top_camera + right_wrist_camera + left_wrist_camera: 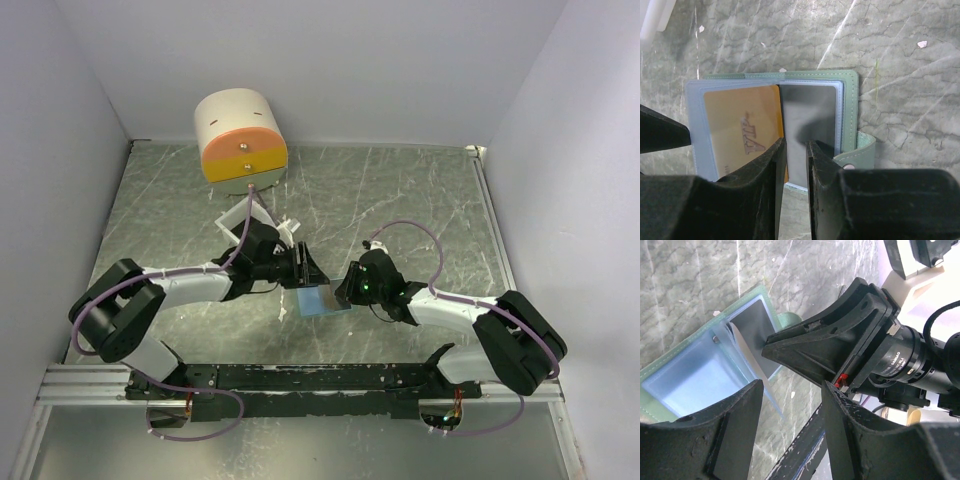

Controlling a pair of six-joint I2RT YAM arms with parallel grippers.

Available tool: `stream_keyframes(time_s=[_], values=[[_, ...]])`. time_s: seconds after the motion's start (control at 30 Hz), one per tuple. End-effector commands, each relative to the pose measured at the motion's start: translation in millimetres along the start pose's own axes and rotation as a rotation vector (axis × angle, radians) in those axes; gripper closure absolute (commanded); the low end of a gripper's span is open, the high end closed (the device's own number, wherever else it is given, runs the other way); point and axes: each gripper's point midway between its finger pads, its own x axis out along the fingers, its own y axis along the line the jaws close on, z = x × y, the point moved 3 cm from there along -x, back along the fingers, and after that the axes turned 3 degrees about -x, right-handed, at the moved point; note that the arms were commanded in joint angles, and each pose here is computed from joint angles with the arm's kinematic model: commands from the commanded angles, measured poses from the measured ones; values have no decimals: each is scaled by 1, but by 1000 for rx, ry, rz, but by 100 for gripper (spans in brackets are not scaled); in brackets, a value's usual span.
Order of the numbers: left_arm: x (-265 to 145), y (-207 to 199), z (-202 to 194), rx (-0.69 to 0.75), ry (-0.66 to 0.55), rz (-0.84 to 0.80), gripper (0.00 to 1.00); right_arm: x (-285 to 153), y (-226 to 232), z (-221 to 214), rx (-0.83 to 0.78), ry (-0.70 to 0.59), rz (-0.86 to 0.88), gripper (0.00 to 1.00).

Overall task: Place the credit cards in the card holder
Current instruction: Turn over the card slot in the card holder.

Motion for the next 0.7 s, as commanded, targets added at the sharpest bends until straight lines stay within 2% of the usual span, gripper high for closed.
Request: stream_keyframes(time_s=[0.0,0.67], values=[[4,-20,13,47,-18,-78,39,-4,-12,-16,-19,75,-48,76],[22,-24,19,40,3,-121,39,-26,-6,4,-30,14,-73,70]])
